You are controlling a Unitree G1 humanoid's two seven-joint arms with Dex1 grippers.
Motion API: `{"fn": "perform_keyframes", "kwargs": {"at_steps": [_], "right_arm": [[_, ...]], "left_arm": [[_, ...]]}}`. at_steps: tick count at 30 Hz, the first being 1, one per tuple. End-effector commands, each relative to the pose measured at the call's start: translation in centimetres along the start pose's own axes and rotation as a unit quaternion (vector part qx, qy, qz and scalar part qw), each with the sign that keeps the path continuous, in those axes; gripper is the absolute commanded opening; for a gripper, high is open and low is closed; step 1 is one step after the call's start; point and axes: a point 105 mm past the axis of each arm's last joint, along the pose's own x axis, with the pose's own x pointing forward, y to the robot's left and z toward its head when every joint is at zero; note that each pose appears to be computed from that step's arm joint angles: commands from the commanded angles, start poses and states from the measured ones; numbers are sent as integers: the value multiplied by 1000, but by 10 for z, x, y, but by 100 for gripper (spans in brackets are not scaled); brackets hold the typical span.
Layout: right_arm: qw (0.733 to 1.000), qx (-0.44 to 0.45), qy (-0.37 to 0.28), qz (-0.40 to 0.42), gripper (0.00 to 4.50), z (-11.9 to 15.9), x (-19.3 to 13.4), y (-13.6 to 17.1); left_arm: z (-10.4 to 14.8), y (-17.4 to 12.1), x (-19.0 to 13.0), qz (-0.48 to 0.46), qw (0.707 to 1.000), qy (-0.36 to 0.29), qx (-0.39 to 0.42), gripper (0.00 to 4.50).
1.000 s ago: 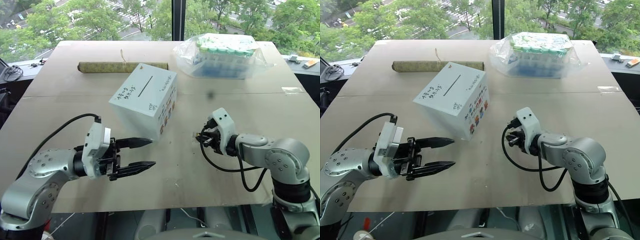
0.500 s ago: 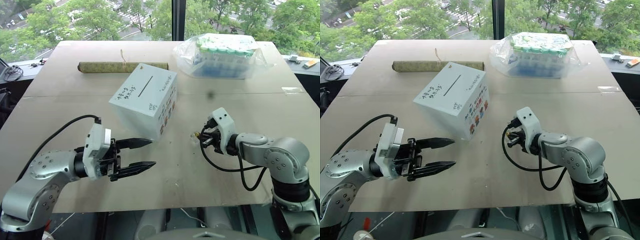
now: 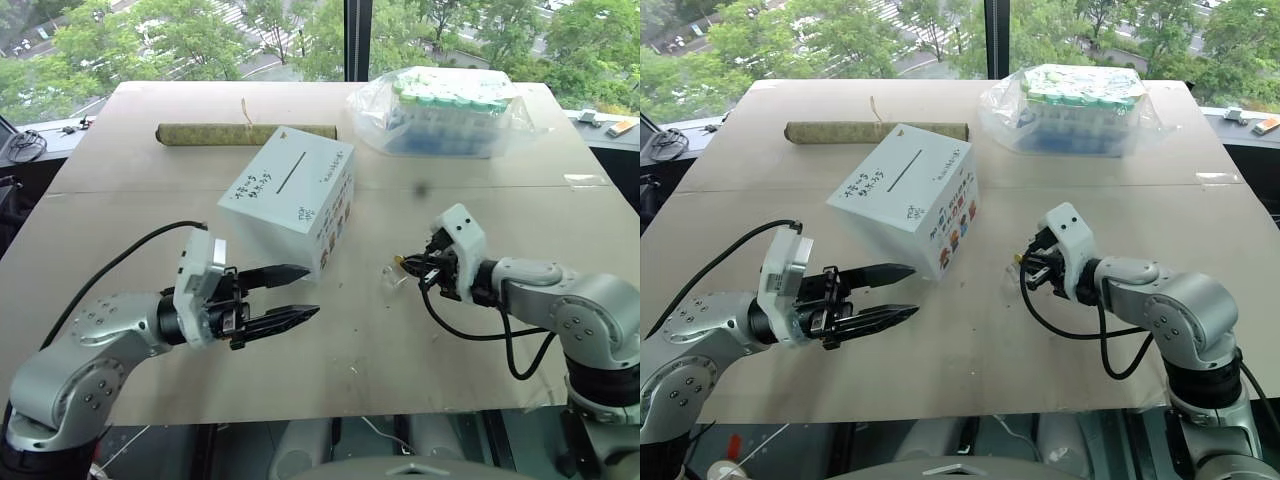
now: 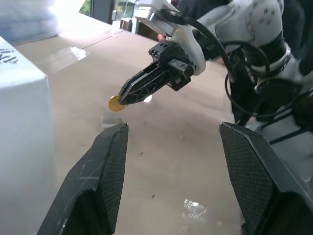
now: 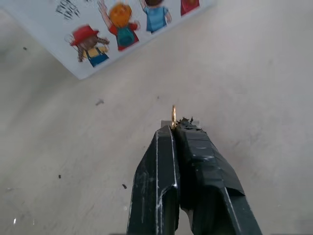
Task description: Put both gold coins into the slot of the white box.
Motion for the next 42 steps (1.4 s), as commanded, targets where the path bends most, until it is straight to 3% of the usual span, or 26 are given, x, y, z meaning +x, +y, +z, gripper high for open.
{"fn": "perform_keyframes", "kwargs": {"at_steps": [1,2,5,7,18,42], "right_arm": [[989,-63,-97,87,10,34,-21,31],[984,-76,-112,113,10,40,-28,39],[970,-105,-140,166,0,54,-43,54],[962,-121,-150,193,0,61,-51,62],[949,-158,-152,226,0,58,-69,85],[949,-158,-159,222,0,57,-69,93]], "left_arm": [[12,-2,5,-14,1000,-20,-18,301],[15,-2,7,-19,999,-25,-25,301],[21,-2,13,-38,998,-33,-34,230],[25,-2,18,-48,998,-35,-29,142],[48,-6,39,-127,990,-57,-28,142],[40,-13,48,-191,981,-27,-37,142]]}}
